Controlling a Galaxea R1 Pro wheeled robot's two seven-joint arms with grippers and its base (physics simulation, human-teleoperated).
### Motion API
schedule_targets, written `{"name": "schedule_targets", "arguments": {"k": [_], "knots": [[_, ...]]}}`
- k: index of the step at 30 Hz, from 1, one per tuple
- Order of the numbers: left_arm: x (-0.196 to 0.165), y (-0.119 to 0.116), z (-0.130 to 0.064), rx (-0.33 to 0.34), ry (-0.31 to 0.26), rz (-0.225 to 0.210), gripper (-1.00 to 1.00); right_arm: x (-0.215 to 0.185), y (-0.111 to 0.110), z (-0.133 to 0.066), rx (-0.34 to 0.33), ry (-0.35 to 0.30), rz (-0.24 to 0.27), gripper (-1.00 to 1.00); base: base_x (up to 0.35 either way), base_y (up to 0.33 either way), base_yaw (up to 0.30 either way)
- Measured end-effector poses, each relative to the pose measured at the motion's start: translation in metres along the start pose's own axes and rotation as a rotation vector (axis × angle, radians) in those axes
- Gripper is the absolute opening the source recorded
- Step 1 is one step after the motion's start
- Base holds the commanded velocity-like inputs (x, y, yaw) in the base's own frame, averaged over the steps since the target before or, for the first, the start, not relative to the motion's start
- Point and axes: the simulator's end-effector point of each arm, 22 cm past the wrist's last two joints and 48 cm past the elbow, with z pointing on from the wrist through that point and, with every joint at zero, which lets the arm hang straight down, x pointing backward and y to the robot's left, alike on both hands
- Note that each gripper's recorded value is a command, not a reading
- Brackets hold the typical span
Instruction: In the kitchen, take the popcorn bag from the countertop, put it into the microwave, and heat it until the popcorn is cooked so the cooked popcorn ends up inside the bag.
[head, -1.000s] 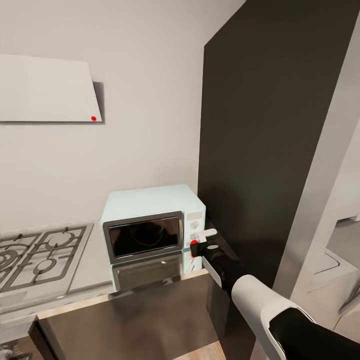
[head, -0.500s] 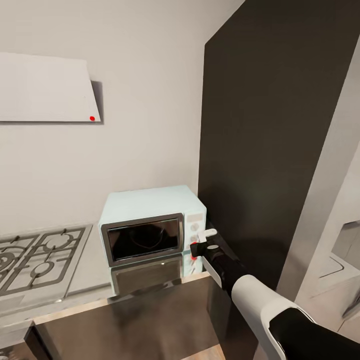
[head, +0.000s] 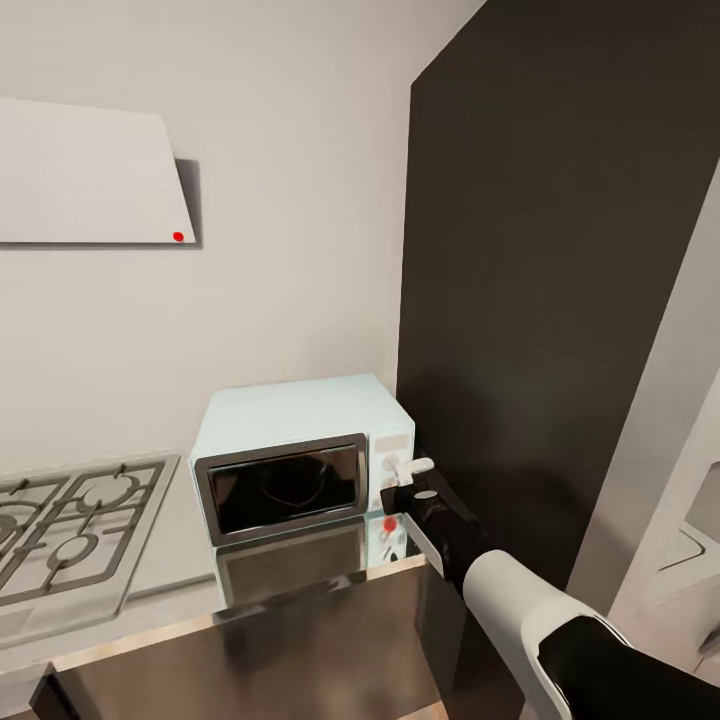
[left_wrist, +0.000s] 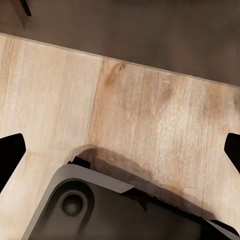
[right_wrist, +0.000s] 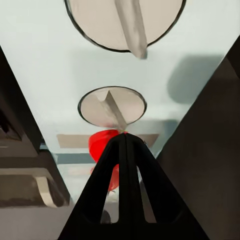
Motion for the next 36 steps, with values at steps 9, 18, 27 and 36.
{"name": "schedule_targets", "arguments": {"k": [9, 18, 27, 36], "knots": [[0.0, 0.0, 0.0, 0.0, 0.0, 0.0, 1.0, 0.037, 0.0, 0.004, 0.004, 0.042, 0.003, -1.0, 0.0, 0.0, 0.0], [-0.001, 0.0, 0.0, 0.001, -0.001, 0.0, 1.0, 0.046, 0.002, 0.003, 0.003, 0.047, 0.005, -1.0, 0.108, 0.0, 0.0], [-0.001, 0.0, 0.0, 0.001, -0.001, 0.0, 1.0, 0.046, 0.003, 0.004, -0.002, 0.047, 0.005, -1.0, 0.015, 0.004, 0.0], [-0.001, 0.0, 0.0, 0.0, -0.001, -0.001, 1.0, 0.046, 0.004, 0.004, -0.006, 0.047, 0.005, -1.0, 0.042, 0.055, 0.0]]}}
